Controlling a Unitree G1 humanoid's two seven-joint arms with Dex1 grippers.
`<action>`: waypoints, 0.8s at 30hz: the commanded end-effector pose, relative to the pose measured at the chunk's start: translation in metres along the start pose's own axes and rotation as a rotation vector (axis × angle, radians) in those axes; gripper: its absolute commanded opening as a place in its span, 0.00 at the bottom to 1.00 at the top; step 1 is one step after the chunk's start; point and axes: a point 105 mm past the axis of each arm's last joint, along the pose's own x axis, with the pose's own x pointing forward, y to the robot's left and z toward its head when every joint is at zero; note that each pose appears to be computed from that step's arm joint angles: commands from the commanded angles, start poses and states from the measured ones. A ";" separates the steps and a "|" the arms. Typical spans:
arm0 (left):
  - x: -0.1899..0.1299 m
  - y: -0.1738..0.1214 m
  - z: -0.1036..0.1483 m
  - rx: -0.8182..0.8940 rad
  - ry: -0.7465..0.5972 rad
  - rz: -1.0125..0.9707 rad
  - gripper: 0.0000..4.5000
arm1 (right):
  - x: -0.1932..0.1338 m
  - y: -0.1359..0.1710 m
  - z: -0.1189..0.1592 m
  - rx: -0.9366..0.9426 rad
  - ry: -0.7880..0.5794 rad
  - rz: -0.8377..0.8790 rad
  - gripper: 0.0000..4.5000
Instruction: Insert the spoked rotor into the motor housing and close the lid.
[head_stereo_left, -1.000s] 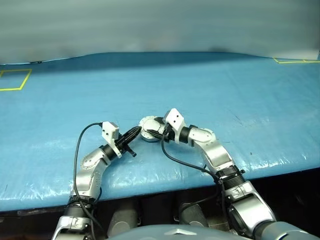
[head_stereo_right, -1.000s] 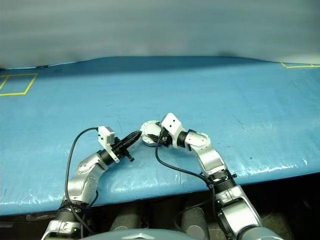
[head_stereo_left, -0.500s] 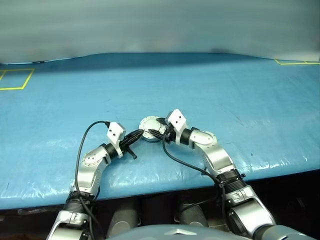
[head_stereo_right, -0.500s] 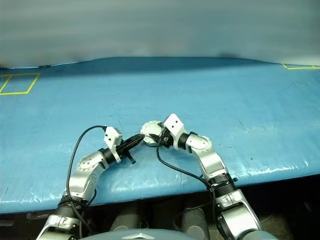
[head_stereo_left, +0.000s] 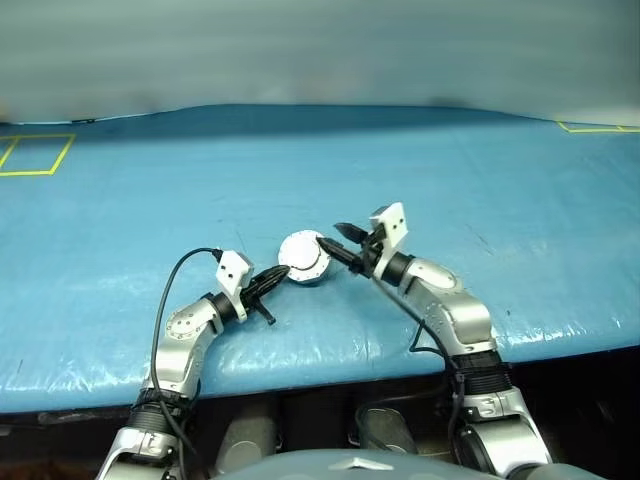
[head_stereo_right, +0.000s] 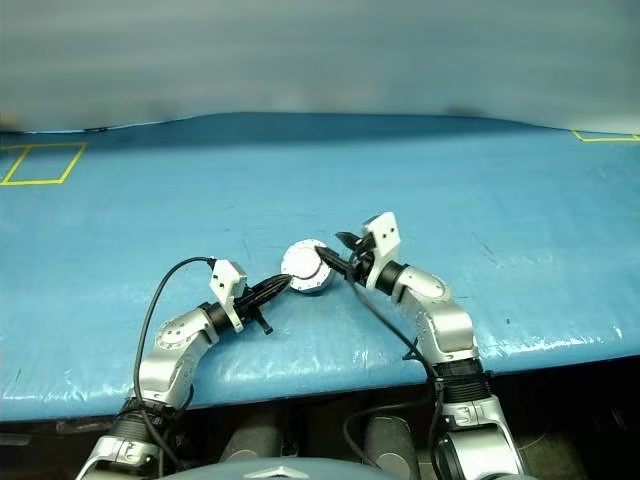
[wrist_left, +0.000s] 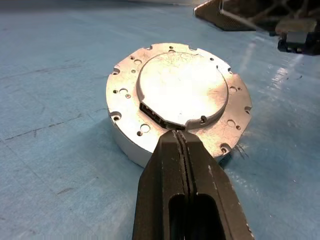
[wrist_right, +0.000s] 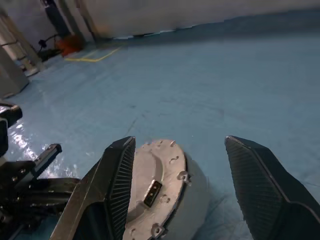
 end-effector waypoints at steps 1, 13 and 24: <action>0.003 -0.010 -0.017 -0.031 0.063 -0.032 0.00 | -0.012 -0.018 0.000 0.214 0.031 -0.044 0.66; 0.004 -0.010 -0.018 -0.023 0.063 -0.026 0.00 | -0.007 -0.004 -0.045 0.557 0.142 0.036 0.66; 0.000 -0.009 -0.019 -0.019 0.062 -0.009 0.00 | 0.001 0.001 -0.050 0.674 0.126 0.074 0.39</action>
